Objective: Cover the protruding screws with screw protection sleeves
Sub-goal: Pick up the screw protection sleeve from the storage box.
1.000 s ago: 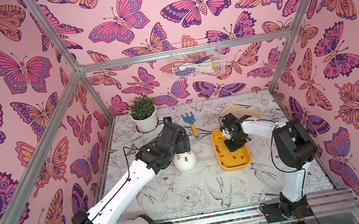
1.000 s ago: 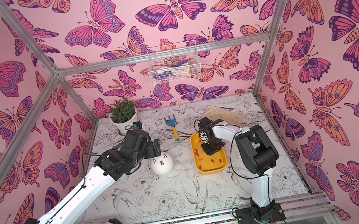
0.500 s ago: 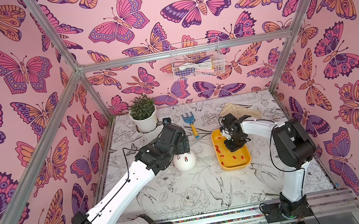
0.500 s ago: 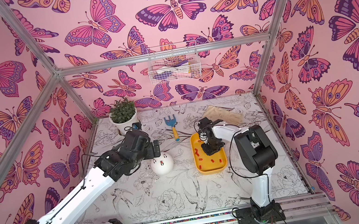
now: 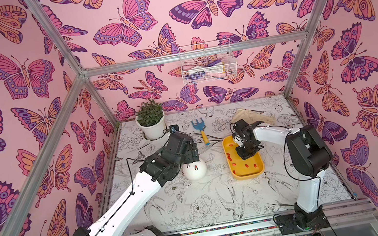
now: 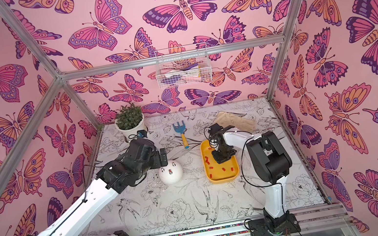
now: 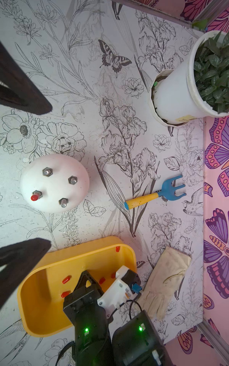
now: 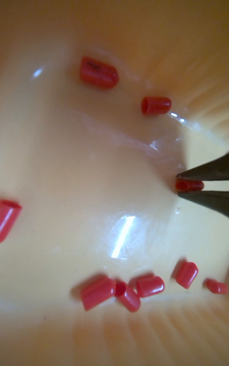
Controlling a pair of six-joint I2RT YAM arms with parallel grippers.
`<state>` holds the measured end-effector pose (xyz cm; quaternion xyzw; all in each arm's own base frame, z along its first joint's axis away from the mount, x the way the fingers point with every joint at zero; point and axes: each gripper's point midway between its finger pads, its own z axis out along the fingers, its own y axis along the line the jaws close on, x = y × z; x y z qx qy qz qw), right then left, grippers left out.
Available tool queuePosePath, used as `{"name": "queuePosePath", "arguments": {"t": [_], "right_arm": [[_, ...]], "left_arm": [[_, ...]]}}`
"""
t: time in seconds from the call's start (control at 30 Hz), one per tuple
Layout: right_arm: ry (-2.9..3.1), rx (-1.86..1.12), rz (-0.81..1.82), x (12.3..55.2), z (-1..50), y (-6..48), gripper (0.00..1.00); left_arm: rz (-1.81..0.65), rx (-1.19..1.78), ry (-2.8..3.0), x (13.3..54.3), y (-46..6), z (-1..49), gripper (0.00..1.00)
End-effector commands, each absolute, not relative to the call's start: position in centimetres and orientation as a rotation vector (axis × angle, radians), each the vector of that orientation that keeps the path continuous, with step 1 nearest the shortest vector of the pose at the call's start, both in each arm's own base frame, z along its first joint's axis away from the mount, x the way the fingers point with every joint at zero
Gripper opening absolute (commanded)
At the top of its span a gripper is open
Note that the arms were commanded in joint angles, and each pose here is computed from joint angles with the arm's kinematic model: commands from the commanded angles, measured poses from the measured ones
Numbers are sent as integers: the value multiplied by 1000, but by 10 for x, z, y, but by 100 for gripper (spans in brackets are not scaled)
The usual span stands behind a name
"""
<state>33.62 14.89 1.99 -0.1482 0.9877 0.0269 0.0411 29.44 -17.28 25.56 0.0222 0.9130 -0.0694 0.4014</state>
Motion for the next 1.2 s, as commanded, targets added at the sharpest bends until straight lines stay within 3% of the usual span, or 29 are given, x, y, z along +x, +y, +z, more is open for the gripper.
{"name": "queuePosePath", "arguments": {"t": [0.0,0.23,0.57,1.17], "right_arm": [[3030,-375,52,343,20,149,12],[3041,-311,40,349,16,149,12],[3052,-304,90,345,17,153,25],[3071,-315,78,326,18,145,24]], "left_arm": [[-188,36,2303,292,-169,256,100],[-187,35,2297,291,-166,257,100],[-192,30,2294,289,-166,258,100],[-222,16,2294,284,-164,258,100]]}}
